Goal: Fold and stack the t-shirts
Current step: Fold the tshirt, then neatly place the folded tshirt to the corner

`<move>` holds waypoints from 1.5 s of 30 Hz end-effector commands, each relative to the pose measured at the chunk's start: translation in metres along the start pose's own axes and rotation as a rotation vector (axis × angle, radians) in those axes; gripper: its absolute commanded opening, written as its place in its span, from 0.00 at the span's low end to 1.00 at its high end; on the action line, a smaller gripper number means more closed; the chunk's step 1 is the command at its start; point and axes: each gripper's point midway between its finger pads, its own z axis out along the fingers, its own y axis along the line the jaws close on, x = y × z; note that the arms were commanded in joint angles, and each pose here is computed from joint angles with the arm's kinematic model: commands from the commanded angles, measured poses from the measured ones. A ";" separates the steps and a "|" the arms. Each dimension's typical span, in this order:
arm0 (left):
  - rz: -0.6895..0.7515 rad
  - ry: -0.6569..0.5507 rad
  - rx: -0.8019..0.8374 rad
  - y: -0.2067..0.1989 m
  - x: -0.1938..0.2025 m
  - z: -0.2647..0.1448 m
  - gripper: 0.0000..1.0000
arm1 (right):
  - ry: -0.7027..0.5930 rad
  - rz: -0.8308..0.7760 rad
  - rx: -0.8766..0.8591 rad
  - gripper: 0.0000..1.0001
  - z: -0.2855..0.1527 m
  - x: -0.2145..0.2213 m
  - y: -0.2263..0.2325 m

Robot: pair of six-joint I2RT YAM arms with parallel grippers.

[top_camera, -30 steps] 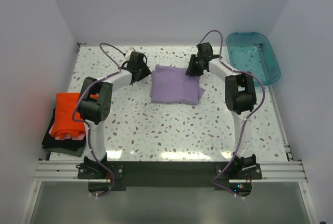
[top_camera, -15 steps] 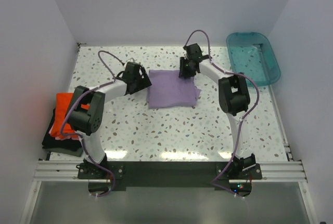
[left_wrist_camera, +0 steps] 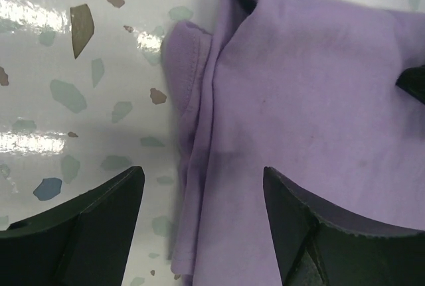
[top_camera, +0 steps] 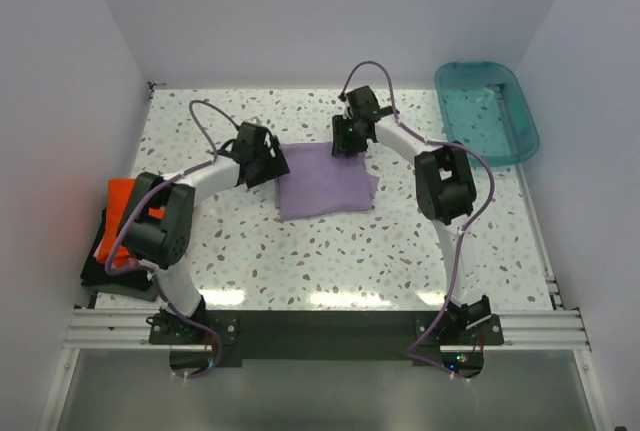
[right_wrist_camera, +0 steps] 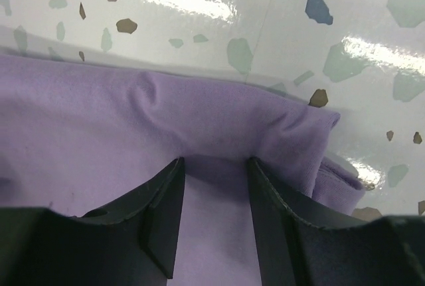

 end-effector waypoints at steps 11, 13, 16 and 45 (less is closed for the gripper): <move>0.046 0.148 -0.124 0.003 0.036 0.036 0.66 | -0.040 0.011 -0.001 0.47 -0.057 -0.020 0.016; 0.053 0.165 -0.123 0.001 0.044 0.040 0.63 | -0.069 0.028 -0.011 0.48 -0.067 -0.026 0.019; 0.053 0.181 -0.125 0.001 0.054 0.043 0.58 | -0.103 0.033 -0.020 0.49 -0.083 -0.036 0.023; -0.383 0.027 -0.437 0.053 -0.086 -0.071 0.00 | -0.182 0.093 -0.146 0.48 -0.138 -0.049 0.050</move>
